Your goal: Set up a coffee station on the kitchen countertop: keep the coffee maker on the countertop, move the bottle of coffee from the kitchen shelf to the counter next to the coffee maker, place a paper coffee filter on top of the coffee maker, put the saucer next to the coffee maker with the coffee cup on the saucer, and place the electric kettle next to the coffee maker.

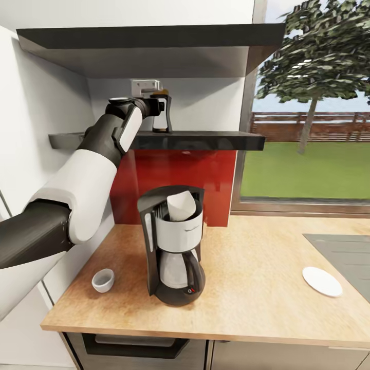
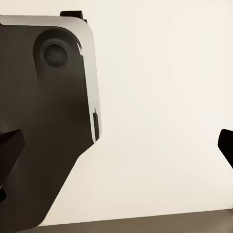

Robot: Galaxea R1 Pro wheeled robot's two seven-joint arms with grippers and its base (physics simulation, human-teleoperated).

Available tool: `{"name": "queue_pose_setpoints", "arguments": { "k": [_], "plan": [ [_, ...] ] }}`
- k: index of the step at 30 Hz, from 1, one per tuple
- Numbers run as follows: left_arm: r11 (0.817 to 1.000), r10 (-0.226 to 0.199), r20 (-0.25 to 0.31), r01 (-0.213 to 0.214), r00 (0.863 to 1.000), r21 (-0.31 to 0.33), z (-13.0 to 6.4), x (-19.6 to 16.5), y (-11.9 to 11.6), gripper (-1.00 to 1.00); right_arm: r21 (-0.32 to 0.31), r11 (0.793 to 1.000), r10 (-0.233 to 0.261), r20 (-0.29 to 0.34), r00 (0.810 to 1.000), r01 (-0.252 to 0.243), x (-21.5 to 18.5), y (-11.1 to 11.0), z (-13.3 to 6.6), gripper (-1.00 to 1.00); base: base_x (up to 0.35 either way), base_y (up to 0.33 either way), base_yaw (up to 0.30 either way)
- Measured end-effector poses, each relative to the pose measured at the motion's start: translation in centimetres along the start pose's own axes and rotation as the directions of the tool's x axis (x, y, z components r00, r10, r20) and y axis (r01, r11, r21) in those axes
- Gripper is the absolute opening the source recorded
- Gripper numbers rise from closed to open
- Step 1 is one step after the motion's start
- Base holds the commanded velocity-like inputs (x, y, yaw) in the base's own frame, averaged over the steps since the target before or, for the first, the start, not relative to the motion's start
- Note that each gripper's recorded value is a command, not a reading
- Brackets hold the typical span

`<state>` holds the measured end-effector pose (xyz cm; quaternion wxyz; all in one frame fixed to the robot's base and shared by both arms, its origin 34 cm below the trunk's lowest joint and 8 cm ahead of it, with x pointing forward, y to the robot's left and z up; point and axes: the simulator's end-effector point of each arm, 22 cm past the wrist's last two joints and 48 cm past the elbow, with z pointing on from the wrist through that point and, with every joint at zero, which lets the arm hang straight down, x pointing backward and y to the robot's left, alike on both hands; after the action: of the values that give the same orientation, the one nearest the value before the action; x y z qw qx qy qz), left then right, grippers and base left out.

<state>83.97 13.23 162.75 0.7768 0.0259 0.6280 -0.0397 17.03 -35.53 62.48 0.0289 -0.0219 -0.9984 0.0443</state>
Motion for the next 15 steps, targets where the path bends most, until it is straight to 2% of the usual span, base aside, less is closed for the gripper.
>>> {"name": "queue_pose_setpoints", "arguments": {
  "k": [8,15],
  "plan": [
    [1.0,-0.001,0.003,0.001,1.0,0.001,0.0,-0.07,-0.04,1.0,0.0,1.0,0.0,0.0,1.0,0.0,0.0,0.0,0.0,1.0,0.017,0.0,0.0],
    [1.0,-0.002,0.002,0.002,1.0,0.001,-0.01,-0.03,-0.05,1.0,0.0,1.0,0.0,0.0,1.0,0.0,0.01,0.0,0.0,1.0,0.151,0.0,0.0]
  ]
}}
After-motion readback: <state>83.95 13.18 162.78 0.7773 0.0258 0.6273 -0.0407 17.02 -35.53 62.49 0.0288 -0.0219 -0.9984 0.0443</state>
